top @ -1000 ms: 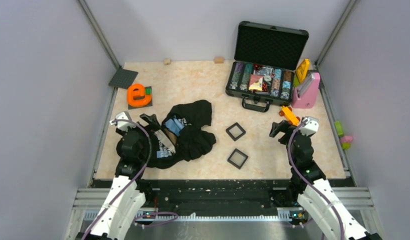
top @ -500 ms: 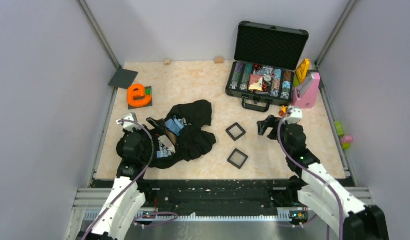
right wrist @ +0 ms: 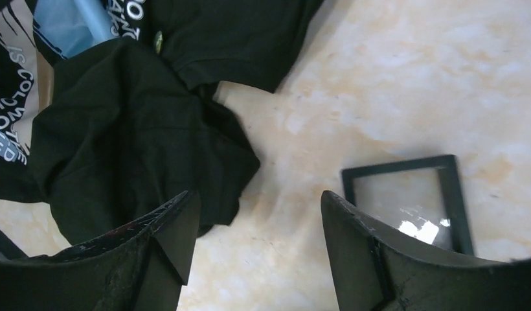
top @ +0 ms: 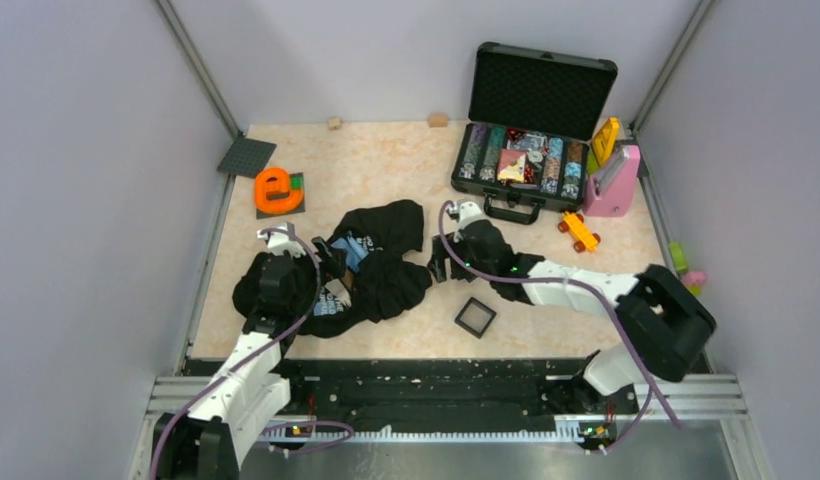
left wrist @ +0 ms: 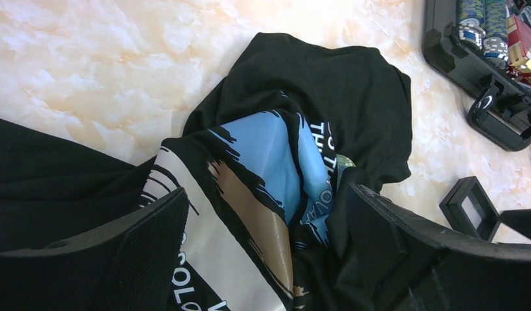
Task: Remove the brooch from the garment
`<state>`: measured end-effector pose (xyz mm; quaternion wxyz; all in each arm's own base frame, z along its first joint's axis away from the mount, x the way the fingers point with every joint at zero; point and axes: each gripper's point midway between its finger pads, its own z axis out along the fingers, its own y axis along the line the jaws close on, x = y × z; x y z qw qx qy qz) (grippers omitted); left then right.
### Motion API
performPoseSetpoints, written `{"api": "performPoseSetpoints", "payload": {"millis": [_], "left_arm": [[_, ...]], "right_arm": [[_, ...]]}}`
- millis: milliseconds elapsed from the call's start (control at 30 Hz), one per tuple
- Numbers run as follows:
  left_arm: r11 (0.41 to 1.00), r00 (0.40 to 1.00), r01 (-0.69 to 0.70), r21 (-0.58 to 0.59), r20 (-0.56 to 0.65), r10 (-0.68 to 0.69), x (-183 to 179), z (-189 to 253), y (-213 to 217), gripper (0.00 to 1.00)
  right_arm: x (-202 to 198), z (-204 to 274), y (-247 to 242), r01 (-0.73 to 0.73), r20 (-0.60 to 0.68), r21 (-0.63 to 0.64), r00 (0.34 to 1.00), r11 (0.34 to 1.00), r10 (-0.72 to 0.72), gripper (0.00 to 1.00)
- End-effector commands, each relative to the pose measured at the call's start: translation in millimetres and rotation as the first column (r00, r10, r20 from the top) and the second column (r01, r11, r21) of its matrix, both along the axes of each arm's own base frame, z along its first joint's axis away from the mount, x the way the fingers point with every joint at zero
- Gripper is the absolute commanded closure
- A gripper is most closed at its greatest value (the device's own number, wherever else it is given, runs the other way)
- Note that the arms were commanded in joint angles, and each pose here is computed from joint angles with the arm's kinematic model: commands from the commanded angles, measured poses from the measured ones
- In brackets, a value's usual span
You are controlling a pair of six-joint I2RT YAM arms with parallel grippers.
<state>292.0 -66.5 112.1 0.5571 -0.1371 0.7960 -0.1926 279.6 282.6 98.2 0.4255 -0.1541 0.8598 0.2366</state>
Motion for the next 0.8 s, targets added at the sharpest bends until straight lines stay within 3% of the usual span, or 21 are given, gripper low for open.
{"api": "performPoseSetpoints", "payload": {"millis": [0, 300, 367, 400, 467, 633, 767], "left_arm": [[0.999, 0.996, 0.021, -0.035, 0.086, -0.018, 10, 29, -6, 0.06], [0.998, 1.0, -0.022, -0.055, -0.001, 0.022, 13, 15, -3, 0.06], [0.998, 1.0, -0.025, -0.055, -0.013, 0.024, 15, 14, -3, 0.06], [0.998, 0.999, -0.027, -0.057, -0.021, 0.026, 15, 12, -3, 0.06], [0.998, 0.998, -0.033, -0.057, -0.047, 0.03, 16, 8, -2, 0.05], [0.997, 0.994, -0.046, -0.062, -0.105, 0.039, 21, 3, -1, 0.05], [0.993, 0.973, -0.086, -0.083, -0.219, 0.066, 22, -2, -1, 0.05]], "right_arm": [[5, -1, 44, -0.077, -0.02, 0.023, 0.997, 0.997, 0.077, 0.31], [3, -35, 76, -0.147, -0.111, 0.015, 0.983, 0.989, 0.148, 0.43], [0, -38, 80, -0.169, -0.123, 0.024, 0.978, 0.985, 0.17, 0.49], [-3, -37, 82, -0.188, -0.127, 0.031, 0.973, 0.982, 0.19, 0.61], [-4, -35, 77, -0.192, -0.133, 0.005, 0.973, 0.981, 0.191, 1.0], [-11, -18, 27, -0.057, -0.095, -0.083, 0.994, 0.995, 0.049, 1.0], [-39, -25, -4, -0.02, -0.173, -0.105, 0.985, 0.994, 0.002, 1.0]]}}
